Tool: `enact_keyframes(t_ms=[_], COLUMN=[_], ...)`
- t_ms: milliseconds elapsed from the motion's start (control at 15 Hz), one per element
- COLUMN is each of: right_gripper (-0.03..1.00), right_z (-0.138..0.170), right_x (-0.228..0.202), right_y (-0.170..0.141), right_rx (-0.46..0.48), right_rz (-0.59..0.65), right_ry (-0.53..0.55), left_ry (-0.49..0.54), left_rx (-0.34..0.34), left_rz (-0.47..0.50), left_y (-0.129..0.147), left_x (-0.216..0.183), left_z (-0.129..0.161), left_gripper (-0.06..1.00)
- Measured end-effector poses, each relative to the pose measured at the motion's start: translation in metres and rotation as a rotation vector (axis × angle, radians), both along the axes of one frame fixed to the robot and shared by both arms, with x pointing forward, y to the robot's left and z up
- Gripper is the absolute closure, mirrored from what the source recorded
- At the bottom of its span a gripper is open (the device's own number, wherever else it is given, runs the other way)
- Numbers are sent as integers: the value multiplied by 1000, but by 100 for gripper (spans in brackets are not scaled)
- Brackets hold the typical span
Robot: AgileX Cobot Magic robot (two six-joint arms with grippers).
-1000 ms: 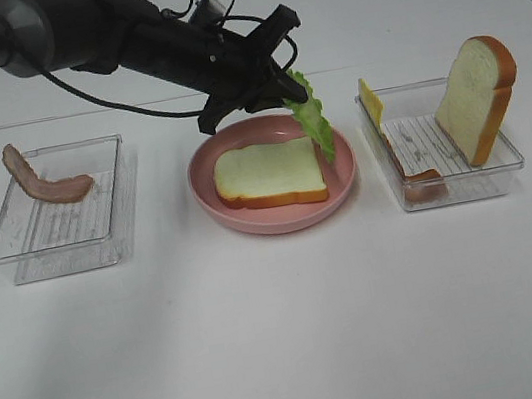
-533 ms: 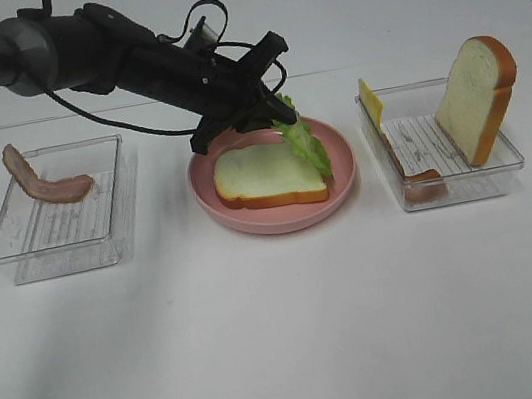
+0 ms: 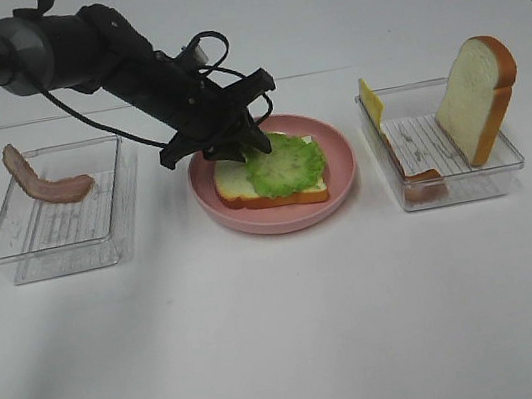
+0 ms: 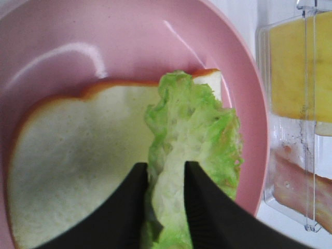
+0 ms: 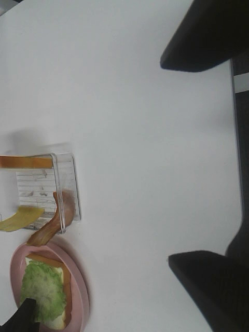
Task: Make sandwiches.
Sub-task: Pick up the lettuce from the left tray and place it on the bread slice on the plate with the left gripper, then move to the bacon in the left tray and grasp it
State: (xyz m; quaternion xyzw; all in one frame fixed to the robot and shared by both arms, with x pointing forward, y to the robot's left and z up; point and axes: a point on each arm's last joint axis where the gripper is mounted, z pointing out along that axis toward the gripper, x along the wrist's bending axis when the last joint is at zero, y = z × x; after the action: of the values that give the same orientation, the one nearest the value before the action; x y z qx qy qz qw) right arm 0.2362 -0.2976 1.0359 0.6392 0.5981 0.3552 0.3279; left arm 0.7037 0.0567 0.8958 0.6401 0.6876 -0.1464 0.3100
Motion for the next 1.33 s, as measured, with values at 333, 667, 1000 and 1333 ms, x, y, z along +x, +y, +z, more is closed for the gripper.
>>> enact_keyframes(t_ms=[333,667,1000,1333], right_gripper=[7,7,7,7], right_z=[0,0,0,0], right_x=[0,0,0,0], right_y=[0,0,0,0], right_rx=[0,0,0,0], right_rz=[0,0,0,0], right_ry=[0,0,0,0], left_ry=[-23,-109,-127,-191], left_rx=[-4,-13,208,349], left_rz=[-5,-90,-180,-184], left_y=[-1,-5,10,25], left_x=[1,6,2,-1], left_z=[8,60,113,138], left_gripper=[-1,-2,-2,-2])
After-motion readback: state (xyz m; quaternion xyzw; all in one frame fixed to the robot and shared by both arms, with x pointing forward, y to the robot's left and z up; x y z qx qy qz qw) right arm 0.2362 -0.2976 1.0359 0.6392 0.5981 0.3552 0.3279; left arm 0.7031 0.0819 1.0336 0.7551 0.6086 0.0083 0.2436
